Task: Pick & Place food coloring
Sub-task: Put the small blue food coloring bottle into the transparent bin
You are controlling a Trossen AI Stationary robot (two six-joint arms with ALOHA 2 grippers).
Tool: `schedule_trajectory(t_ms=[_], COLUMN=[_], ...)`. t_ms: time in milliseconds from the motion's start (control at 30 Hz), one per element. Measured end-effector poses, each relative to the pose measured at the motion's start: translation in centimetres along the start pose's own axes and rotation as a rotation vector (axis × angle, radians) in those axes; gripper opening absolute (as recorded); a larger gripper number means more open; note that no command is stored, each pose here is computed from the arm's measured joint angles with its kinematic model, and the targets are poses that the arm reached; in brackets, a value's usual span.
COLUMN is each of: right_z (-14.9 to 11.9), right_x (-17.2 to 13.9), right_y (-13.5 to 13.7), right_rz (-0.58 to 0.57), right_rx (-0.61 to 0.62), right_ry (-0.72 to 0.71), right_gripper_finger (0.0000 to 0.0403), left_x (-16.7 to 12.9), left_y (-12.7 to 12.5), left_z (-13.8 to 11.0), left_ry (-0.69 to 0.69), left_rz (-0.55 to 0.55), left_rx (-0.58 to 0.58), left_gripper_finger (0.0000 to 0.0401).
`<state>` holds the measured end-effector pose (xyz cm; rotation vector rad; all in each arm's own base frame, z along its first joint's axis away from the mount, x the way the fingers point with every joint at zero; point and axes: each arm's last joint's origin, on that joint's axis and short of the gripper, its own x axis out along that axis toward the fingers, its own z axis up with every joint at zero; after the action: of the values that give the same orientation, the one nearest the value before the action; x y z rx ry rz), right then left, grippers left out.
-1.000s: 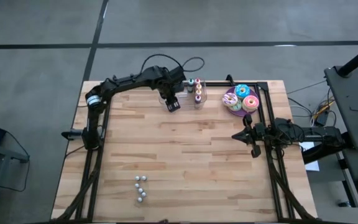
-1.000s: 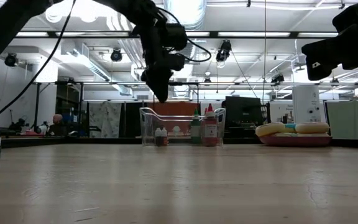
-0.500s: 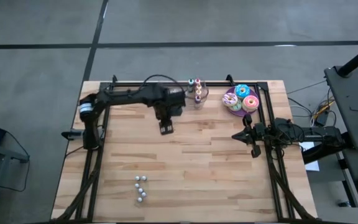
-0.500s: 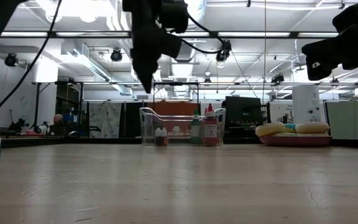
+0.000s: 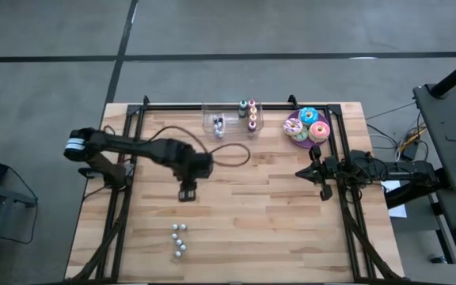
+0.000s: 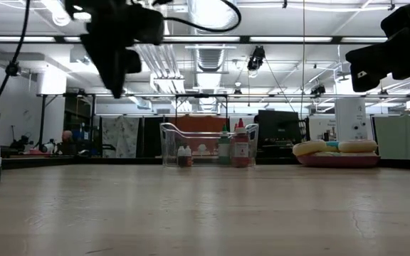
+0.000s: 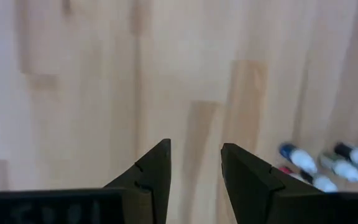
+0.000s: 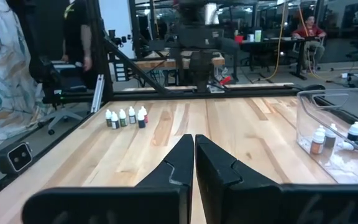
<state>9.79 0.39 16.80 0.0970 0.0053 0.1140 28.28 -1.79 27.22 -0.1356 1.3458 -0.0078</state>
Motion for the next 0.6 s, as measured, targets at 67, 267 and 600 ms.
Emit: schedule_trajectory(t_ms=[67, 267, 600], right_z=[0.0, 0.0, 0.0], right_x=[0.0, 0.0, 0.0], right_y=[0.0, 0.0, 0.0], right_rz=[-0.002, -0.002, -0.002], right_rx=[0.000, 0.000, 0.000], right_ry=[0.001, 0.001, 0.002], right_gripper_finger=[0.0008, 0.0008, 0.0008], left_x=[0.0, -0.4, 0.2], left_y=[-0.9, -4.2, -9.8], left_z=[-0.8, -2.3, -3.5], left_ry=[0.004, -0.012, -0.060], left_rz=[-0.008, -0.043, -0.115], left_rx=[0.020, 0.118, 0.328], left_gripper_finger=[0.0113, 0.0113, 0.0113])
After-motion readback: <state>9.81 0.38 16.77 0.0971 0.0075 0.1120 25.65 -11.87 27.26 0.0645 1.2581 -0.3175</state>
